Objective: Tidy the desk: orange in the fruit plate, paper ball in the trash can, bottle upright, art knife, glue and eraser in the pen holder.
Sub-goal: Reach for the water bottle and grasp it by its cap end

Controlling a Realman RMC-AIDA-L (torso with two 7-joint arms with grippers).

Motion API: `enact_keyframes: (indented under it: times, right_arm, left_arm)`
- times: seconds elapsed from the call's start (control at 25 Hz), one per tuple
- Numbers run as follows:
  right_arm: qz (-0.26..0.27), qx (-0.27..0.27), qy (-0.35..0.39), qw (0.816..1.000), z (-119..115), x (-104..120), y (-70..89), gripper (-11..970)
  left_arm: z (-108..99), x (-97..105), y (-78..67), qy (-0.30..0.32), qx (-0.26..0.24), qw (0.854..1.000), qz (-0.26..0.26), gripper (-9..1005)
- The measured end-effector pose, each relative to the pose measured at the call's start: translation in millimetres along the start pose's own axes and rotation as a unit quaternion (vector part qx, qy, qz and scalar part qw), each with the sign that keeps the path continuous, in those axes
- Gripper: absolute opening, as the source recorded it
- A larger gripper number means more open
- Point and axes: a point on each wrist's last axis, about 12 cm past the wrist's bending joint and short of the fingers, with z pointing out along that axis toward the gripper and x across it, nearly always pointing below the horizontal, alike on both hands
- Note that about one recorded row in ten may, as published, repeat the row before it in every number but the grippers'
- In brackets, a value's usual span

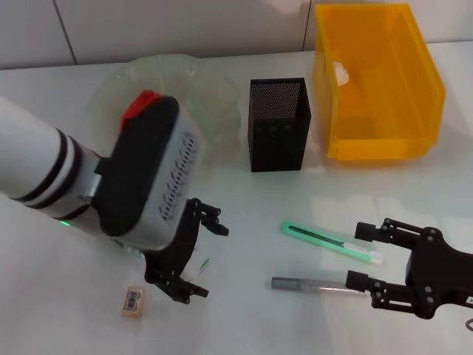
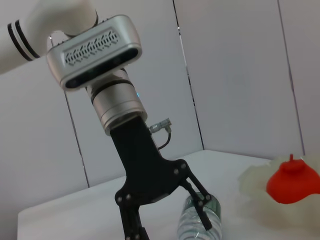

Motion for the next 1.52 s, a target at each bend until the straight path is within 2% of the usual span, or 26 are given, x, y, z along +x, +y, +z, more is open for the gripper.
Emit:
enact_keyframes:
  times: [0.04, 0.12, 0.52, 1.0, 1.52]
  right_arm:
    - [0.0, 0.0, 0.0, 1.0, 0, 0, 0.0, 758]
    - [0.005, 0.004, -0.002, 1.0, -2, 3, 3.0, 758]
    - [0.033, 0.018, -0.012, 0.999, -2, 12, 10.7, 758]
    - [0.042, 0.022, -0.014, 0.999, -4, 17, 15.0, 758]
    - [0.042, 0.02, -0.015, 0.999, -3, 15, 13.6, 759]
  left_arm:
    - [6, -4, 2.8, 0.035, 0.015, 0.999, 0.027, 839]
    - [10, -8, 5.3, 0.064, 0.025, 0.996, 0.05, 837]
    - [28, -19, 13.3, 0.134, 0.07, 0.982, 0.117, 828]
    - [37, -32, 26.2, 0.152, 0.074, 0.973, 0.159, 818]
    - [49, -32, 25.6, 0.171, 0.087, 0.965, 0.177, 807]
